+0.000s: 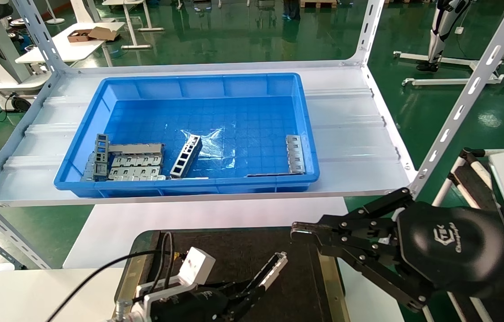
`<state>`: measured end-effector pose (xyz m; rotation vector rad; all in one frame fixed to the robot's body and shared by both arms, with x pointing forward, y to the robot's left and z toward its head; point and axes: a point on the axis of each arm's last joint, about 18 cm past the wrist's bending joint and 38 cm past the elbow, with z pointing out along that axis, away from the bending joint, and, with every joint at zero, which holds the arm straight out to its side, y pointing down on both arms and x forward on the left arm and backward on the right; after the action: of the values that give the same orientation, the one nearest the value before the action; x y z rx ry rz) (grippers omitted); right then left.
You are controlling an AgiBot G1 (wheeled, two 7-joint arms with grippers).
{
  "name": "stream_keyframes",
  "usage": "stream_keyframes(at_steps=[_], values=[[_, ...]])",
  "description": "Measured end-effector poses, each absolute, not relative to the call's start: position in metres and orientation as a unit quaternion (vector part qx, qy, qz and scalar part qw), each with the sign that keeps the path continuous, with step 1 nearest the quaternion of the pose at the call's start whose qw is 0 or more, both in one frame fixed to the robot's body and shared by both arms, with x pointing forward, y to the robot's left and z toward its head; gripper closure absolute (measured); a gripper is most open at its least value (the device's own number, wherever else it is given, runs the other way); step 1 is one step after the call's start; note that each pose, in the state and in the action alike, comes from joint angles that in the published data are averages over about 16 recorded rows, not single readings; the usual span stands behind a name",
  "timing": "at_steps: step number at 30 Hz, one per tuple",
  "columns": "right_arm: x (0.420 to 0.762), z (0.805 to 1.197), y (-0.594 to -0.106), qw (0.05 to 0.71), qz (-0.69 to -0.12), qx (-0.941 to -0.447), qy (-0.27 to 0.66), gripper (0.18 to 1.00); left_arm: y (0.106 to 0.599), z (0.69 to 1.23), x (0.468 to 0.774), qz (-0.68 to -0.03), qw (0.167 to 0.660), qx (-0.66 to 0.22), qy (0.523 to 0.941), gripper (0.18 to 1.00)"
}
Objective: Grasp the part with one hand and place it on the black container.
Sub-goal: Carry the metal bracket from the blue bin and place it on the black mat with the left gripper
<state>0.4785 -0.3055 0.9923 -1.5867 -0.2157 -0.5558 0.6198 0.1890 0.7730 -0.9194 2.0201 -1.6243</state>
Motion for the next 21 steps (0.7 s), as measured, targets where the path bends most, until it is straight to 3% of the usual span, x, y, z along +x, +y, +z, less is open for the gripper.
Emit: stream_keyframes(at_steps=[21], values=[[0.478, 0.992, -0.306, 0.662, -0.246, -0.702, -0.095, 0.988, 0.162, 0.726, 0.655, -0.586, 0.211, -0.513, 0.59, 0.828]])
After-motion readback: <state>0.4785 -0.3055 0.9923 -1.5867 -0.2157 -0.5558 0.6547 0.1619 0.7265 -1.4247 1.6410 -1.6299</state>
